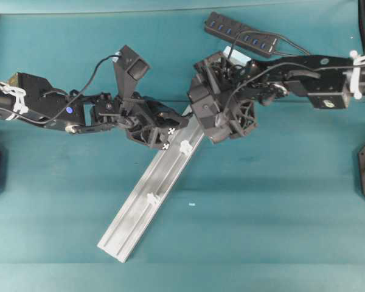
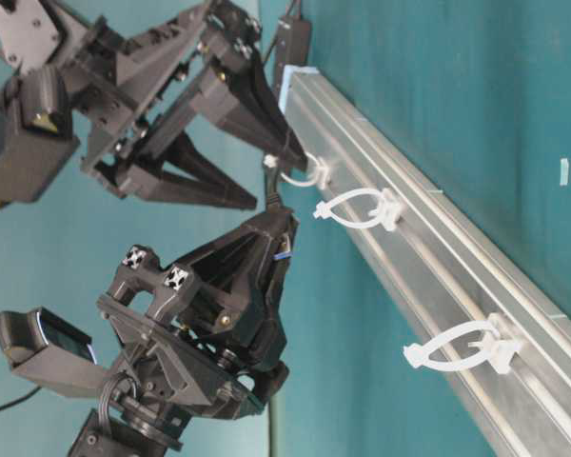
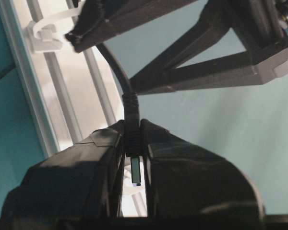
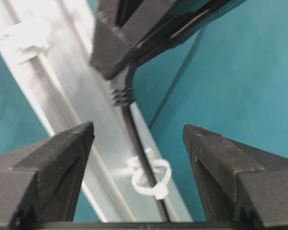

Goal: Pass the USB cable through three rings with both arms.
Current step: 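Release the right gripper and pull the cable through with the left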

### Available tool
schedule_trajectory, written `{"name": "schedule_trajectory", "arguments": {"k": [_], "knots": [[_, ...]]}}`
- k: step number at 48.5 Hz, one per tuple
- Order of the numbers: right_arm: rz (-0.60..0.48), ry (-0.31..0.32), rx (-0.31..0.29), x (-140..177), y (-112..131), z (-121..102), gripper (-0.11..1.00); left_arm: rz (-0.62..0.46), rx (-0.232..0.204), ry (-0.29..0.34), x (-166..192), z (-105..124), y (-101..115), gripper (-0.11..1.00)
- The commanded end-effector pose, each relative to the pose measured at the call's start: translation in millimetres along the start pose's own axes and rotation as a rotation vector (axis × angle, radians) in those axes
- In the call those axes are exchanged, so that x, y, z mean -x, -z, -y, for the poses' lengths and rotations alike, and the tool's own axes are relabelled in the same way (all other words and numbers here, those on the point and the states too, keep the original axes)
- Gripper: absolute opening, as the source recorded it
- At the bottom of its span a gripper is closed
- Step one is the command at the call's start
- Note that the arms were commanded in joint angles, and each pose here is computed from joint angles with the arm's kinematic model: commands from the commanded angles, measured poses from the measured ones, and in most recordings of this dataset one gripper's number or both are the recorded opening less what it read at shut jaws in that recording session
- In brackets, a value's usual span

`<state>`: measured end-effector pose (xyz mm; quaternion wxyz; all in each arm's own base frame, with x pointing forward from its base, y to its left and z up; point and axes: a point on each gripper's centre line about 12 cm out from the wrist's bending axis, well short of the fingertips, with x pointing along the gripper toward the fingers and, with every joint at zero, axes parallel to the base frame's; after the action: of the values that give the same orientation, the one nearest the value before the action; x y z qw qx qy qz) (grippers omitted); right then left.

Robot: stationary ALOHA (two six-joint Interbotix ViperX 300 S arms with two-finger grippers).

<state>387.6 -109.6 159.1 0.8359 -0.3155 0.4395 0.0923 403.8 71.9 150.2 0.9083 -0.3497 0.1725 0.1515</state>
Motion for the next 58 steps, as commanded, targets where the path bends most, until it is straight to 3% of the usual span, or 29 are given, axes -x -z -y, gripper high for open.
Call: {"name": "schedule_trajectory", "arguments": {"k": [1, 7, 16, 19, 44, 49, 58], "knots": [[0.010, 0.009, -0.006, -0.6, -4.4, 1.8, 0.78, 0.030, -0.006, 0.031, 3.2, 10.4, -10.3, 0.09], [0.006, 0.004, -0.003, -1.2, -3.8, 1.1, 0.65, 0.029, -0.006, 0.030, 2.9, 10.1, -9.8, 0.09], [-0.005, -0.014, 0.000, -1.8, -3.1, -0.3, 0.18, 0.032, -0.006, 0.032, 3.2, 10.5, -10.4, 0.09], [-0.003, -0.012, 0.001, -1.9, -4.1, 0.9, 0.09, 0.034, -0.006, 0.034, 3.1, 11.0, -11.0, 0.09], [-0.031, -0.029, 0.039, -2.6, -1.6, 1.9, 0.08, 0.040, -0.007, 0.038, 3.3, 12.1, -12.3, 0.11], [-0.034, -0.034, 0.037, -2.8, -1.7, 1.8, 0.08, 0.037, -0.009, 0.040, 2.9, 12.8, -11.1, 0.26], [-0.052, -0.057, 0.052, -3.3, -0.8, 0.8, 0.08, 0.032, -0.011, 0.043, 4.0, 14.2, -8.9, 0.80]]}}
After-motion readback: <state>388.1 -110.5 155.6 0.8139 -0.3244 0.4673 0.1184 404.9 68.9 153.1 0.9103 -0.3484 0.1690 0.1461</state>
